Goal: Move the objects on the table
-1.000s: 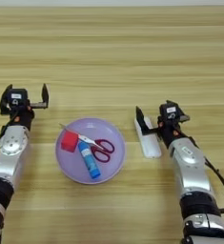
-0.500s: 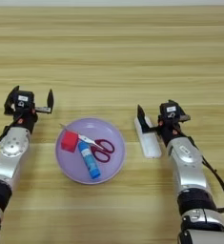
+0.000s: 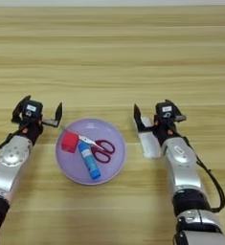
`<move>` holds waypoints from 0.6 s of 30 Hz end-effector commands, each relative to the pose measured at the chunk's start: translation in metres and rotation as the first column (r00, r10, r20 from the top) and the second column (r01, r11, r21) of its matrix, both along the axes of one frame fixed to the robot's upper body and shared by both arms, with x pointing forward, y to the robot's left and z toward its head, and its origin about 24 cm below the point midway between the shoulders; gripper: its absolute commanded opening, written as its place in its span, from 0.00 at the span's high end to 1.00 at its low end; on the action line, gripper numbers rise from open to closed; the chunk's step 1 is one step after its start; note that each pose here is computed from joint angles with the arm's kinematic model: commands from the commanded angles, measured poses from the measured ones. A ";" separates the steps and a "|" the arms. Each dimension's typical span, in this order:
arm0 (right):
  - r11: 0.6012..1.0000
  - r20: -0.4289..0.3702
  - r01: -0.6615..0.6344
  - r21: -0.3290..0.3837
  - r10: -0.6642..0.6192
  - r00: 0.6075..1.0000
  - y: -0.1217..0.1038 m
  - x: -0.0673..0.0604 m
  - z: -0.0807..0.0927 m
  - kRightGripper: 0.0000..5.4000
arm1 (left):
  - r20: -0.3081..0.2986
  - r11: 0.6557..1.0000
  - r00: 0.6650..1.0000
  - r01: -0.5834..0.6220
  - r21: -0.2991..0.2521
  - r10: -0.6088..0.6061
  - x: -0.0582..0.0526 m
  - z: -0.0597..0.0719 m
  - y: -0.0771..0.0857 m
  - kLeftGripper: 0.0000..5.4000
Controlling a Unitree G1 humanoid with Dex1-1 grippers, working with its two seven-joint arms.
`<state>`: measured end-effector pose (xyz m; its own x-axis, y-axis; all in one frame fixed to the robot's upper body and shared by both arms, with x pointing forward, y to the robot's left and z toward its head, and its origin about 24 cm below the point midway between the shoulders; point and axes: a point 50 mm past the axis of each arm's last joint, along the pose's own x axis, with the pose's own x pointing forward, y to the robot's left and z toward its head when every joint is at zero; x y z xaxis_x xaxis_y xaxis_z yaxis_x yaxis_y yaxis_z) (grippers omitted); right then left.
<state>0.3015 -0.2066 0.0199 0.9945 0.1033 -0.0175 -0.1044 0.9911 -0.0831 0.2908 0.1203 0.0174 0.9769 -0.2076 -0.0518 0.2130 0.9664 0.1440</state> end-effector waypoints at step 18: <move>1.000 -0.020 0.014 0.005 -0.014 1.000 0.000 0.001 -0.001 0.00 | -0.066 0.961 0.960 0.276 0.032 -0.274 -0.030 -0.006 -0.038 0.00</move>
<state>0.3016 -0.2072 0.0192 0.9949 0.0975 -0.0275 -0.0994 0.9918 -0.0797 0.2642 0.0856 0.0139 0.8885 -0.4473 -0.1027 0.4585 0.8746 0.1576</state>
